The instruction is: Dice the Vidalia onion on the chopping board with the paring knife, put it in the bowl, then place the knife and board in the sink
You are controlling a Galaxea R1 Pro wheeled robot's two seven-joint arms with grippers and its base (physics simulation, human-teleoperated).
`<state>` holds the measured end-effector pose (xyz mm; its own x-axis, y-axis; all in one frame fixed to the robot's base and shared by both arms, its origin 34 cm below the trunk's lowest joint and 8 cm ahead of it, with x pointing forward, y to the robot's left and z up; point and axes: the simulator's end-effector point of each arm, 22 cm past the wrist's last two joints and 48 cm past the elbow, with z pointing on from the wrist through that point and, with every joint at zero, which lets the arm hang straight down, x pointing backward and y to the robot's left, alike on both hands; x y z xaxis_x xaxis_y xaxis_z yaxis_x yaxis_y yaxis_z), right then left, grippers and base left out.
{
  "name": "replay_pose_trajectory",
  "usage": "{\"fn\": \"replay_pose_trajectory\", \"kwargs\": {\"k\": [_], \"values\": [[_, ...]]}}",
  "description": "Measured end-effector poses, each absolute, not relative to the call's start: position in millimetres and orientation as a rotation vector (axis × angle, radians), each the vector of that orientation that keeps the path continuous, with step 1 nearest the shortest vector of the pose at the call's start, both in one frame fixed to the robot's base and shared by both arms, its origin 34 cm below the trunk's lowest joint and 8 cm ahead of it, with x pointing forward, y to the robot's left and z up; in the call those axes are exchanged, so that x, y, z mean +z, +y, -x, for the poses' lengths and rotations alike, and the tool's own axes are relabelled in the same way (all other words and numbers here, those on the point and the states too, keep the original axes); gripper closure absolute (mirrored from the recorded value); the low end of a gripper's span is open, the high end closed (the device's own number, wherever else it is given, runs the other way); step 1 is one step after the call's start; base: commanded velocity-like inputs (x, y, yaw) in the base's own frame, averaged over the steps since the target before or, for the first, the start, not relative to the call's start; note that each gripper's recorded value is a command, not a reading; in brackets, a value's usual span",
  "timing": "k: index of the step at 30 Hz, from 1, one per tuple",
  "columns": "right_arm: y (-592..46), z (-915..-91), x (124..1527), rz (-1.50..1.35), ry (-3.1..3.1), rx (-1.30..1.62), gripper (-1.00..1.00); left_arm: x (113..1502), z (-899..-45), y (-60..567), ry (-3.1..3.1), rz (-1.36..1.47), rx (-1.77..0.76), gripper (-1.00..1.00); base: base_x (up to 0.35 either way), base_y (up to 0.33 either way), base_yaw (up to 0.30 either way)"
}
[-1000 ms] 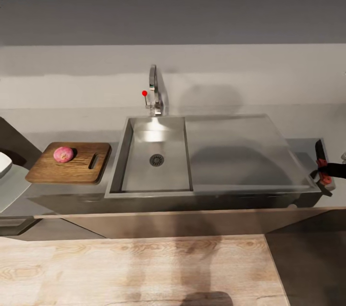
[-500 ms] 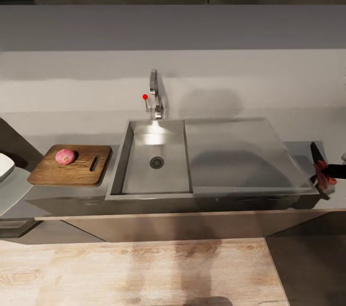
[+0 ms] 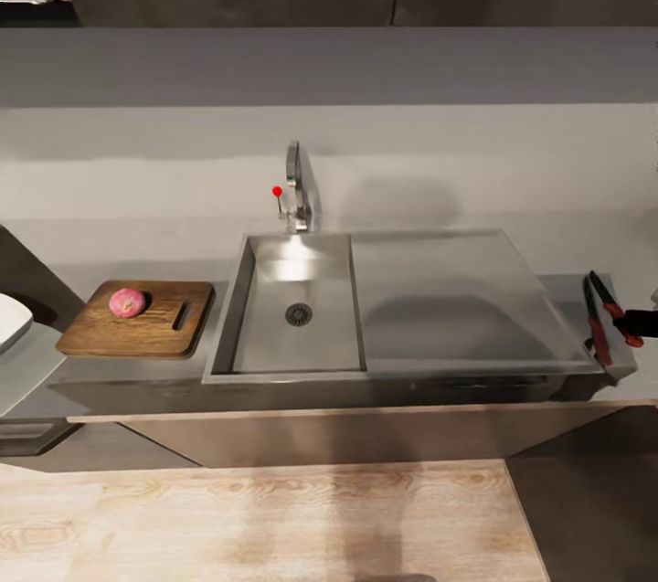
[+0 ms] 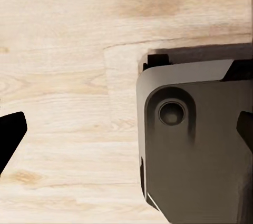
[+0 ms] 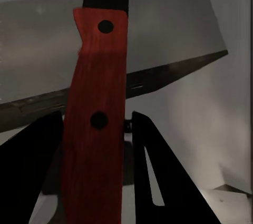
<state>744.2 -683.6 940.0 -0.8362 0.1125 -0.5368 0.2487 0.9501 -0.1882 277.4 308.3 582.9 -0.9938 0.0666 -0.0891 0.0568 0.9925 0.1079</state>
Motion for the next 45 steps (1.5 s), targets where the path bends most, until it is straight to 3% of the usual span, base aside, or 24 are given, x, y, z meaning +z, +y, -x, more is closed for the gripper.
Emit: {"fn": "replay_pose_trajectory", "kwargs": {"k": [22, 45], "values": [[-672.2, -768.9, 974.5, -0.229, 2.481, -0.324, 1.00, 589.0, -292.8, 308.4, 3.005, -0.091, 0.159, -1.00, -0.156, 0.161, 0.000], [-586.4, -835.1, 1005.5, -0.094, 2.383, -0.226, 1.00, 596.0, -307.7, 308.6, 2.969, -0.087, 0.159, -1.00, -0.129, 0.278, 0.000]]}}
